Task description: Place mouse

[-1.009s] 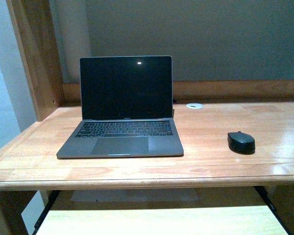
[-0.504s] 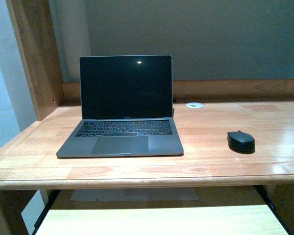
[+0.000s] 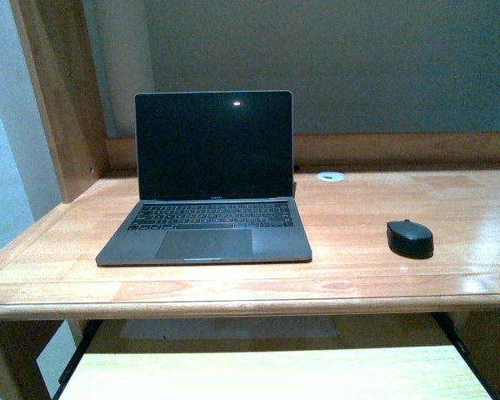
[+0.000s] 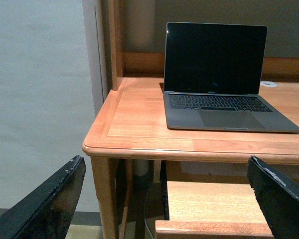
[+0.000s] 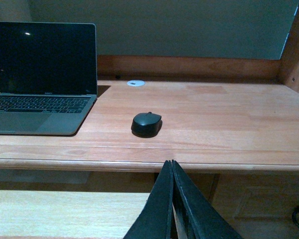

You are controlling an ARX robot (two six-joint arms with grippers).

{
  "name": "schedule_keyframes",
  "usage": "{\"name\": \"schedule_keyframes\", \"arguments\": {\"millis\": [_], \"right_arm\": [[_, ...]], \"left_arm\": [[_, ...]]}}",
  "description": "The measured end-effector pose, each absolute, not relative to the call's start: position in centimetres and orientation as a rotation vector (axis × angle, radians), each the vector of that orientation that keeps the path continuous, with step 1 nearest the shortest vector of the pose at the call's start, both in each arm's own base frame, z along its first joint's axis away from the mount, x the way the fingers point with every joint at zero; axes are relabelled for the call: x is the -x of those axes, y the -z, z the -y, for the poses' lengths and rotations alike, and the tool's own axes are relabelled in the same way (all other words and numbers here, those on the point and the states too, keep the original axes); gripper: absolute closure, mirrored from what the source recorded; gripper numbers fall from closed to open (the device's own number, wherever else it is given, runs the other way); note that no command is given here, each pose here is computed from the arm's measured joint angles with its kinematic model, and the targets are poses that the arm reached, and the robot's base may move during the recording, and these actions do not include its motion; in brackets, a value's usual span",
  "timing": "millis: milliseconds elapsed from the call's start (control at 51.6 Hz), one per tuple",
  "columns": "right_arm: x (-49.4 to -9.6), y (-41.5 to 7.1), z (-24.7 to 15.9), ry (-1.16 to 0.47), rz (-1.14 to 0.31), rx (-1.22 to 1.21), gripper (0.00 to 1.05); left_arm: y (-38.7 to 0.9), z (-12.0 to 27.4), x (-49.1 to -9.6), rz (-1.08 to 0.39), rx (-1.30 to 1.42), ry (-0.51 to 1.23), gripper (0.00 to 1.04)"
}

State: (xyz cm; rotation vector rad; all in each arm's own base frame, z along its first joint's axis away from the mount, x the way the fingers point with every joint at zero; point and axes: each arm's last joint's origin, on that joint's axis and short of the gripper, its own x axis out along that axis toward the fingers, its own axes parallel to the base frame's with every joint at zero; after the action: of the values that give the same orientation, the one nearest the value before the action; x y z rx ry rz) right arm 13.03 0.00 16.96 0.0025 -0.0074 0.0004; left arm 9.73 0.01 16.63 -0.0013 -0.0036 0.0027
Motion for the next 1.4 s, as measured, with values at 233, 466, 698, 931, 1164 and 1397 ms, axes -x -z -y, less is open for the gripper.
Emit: {"name": "schedule_keyframes", "arguments": {"millis": [233,466,698,931,1164,1397], "right_arm": [[-12.3,-17.1,0.0,-0.001,0.013,-0.002,1.03],[-11.7,-17.2,0.0,-0.001,0.016,-0.002,1.03],[-11.1,-17.2,0.0,0.000,0.019,-0.002,1.03],[-10.7,-17.0,0.0,-0.001,0.007,-0.002,1.03],[-9.7,-16.7,0.0,-0.001,-0.005,-0.002,1.03],[-9.7,-16.8,0.0,0.000,0.003,0.000,0.71]], "left_arm": [[-16.6,0.0,-9.7,0.004,0.001,-0.003,0.07],[-16.6,0.0,-9.7,0.004,0.001,-0.003,0.07],[-16.6,0.0,-9.7,0.004,0.001,-0.003,0.07],[-16.6,0.0,-9.7,0.004,0.001,-0.003,0.07],[-16.6,0.0,-9.7,0.005,0.001,-0.002,0.07],[-16.6,0.0,-9.7,0.003,0.001,-0.002,0.07]]}}
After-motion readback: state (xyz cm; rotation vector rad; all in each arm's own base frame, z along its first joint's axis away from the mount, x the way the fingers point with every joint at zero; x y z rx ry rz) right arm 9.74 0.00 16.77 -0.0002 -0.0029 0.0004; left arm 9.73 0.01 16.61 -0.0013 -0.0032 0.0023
